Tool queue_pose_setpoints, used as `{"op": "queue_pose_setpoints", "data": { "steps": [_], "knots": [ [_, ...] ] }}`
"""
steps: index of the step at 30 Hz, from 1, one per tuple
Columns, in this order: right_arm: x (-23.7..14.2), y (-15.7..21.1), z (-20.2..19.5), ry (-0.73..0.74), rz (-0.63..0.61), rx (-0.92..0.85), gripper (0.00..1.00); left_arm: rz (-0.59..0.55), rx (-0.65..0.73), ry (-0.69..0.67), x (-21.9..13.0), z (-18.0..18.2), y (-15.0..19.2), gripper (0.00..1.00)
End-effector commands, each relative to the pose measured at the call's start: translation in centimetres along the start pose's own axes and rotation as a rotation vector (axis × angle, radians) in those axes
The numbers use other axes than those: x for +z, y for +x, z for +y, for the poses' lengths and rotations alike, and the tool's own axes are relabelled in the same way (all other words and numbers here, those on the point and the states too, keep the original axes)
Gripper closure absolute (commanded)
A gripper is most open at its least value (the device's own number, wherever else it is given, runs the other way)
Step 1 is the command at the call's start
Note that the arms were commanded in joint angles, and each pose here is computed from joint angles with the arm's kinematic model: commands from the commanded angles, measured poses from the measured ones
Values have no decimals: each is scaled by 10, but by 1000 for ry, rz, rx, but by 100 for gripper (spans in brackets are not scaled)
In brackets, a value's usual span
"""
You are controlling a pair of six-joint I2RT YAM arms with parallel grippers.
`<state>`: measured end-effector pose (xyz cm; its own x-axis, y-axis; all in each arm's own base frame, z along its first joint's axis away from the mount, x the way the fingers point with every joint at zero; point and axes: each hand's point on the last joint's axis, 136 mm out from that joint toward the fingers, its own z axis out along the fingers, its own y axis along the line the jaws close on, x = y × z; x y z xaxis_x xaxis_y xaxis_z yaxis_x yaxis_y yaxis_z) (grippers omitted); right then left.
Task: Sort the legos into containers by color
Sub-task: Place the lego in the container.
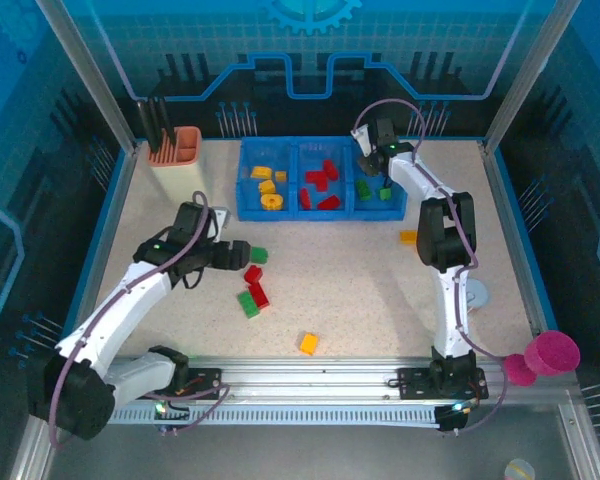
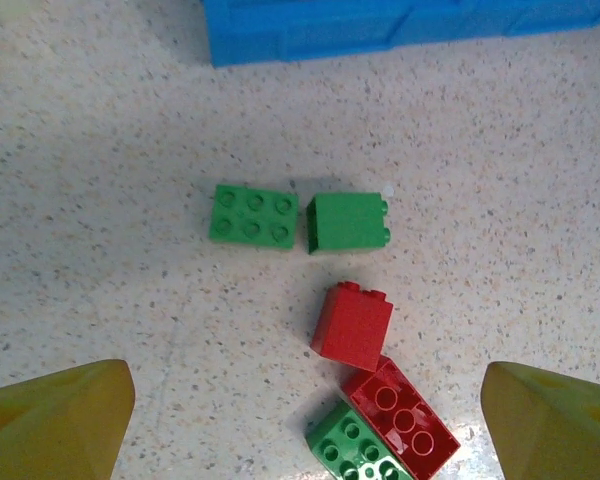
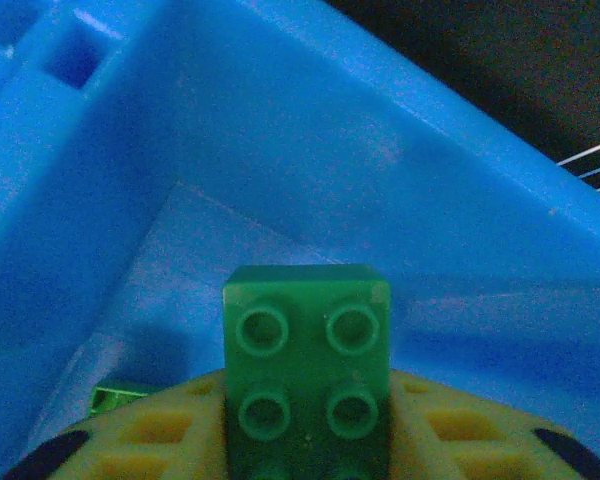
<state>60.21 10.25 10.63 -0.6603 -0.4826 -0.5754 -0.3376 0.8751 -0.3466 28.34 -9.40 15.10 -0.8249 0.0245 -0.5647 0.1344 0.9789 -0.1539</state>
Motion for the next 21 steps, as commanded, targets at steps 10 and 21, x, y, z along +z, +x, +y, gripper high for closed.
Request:
{"op": "queue_pose_setpoints", "data": {
  "steps": [10,21],
  "knots": [
    [-28,-15,-7,-11,-84,53,39,138,25,-55,60,-21,30,13],
    [-70,-33,-17,8,-174,60,33,224,91,-100,84,-31,41,19]
  ]
}}
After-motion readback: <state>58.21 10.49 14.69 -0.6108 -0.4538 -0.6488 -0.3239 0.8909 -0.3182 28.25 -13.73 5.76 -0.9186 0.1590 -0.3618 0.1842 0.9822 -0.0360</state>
